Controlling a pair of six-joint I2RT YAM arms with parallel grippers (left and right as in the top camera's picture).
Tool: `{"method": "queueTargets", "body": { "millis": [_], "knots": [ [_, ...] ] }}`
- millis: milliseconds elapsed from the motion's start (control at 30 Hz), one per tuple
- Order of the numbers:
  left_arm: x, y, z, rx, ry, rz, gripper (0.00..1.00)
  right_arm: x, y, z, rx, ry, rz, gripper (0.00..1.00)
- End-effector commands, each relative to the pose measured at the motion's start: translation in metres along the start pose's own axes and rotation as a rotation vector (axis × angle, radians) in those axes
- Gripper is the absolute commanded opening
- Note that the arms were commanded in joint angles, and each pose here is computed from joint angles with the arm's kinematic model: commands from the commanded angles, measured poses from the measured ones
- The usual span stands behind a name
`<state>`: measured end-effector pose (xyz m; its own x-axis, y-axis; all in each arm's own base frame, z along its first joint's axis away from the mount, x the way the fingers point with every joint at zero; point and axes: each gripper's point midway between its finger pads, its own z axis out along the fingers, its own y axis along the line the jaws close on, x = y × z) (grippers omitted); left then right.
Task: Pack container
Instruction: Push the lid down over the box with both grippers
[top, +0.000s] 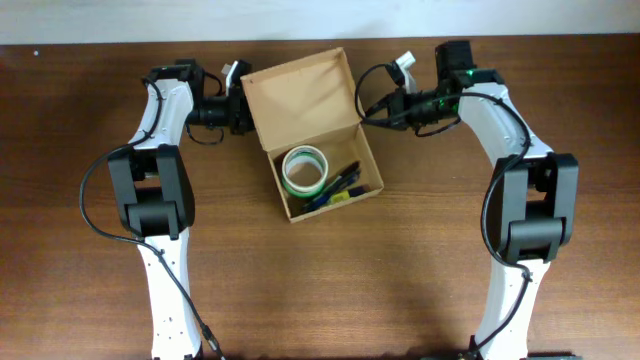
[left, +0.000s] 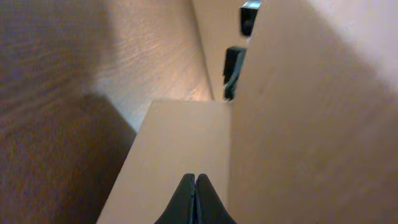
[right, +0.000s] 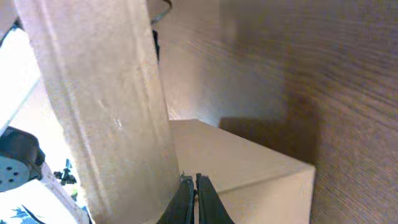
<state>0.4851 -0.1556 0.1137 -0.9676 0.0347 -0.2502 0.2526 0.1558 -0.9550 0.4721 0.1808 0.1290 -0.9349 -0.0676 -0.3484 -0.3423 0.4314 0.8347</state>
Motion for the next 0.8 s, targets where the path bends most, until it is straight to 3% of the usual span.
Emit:
{"method": "queueTargets", "body": {
  "millis": [0,300,767],
  "knots": [
    [0.003,-0.044,0.002,-0.062,0.046,0.175,0.02,-0.012,0.029,-0.012,-0.069,-0.031,-0.069,0.04],
    [0.007,-0.09,-0.002,-0.166,0.085,0.329,0.02,-0.012,0.024,-0.012,-0.041,-0.031,-0.066,0.04],
    [0.017,-0.088,-0.001,-0.2,0.119,0.271,0.02,-0.02,0.012,-0.024,0.022,-0.06,-0.073,0.04]
  ]
}}
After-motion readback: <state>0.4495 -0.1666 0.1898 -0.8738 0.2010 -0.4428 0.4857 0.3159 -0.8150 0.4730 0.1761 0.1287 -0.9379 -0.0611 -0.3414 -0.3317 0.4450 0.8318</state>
